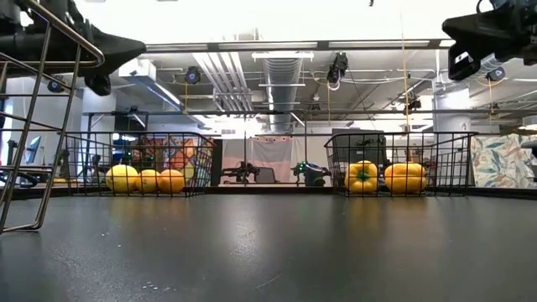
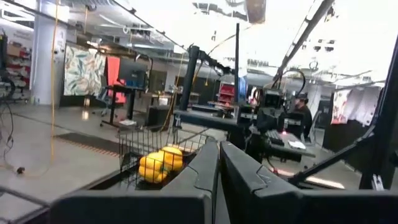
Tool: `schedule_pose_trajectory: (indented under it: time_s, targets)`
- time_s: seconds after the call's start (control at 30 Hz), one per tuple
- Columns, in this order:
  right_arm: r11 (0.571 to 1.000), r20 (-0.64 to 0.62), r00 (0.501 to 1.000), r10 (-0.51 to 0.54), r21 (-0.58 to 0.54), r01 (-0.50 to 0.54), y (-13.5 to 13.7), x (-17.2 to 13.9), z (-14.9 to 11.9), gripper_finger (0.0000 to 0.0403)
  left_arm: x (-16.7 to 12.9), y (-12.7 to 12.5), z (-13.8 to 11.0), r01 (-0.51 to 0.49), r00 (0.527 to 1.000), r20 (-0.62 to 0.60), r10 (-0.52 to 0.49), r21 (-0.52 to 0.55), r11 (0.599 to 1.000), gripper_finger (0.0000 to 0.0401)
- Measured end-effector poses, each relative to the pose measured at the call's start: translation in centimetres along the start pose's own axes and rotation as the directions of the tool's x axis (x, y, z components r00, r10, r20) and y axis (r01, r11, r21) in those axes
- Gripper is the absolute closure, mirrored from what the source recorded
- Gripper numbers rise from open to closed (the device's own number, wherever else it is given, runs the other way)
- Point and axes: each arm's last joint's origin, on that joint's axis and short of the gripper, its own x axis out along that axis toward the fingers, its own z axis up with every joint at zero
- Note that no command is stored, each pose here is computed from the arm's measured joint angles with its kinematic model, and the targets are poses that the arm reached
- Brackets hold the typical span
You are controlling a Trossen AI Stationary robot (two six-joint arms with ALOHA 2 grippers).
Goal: Sort produce into baskets
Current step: Return to Home Position
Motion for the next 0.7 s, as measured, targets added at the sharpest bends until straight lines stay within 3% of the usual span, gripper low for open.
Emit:
schedule_pose_trajectory:
  time_s: [0.27,0.53,0.7]
  targets:
    - [1.0,-0.016,1.0,-0.024,-0.007,0.024,-0.5,0.0,-0.9,0.0394,-0.6,0.3,-0.7,-0.016,0.997,-0.078,0.017,0.016,1.0,0.0401]
    - [0.999,-0.042,0.998,-0.049,-0.001,0.049,-1.2,-0.2,-0.8,0.0394,-1.1,0.5,-0.5,-0.026,0.998,-0.061,0.03,0.068,0.997,0.0401]
    - [0.999,-0.005,0.999,-0.041,-0.011,0.041,-1.8,0.2,-2.7,0.0394,-1.1,0.3,-0.9,0.048,0.994,-0.099,-0.043,0.044,0.998,0.0401]
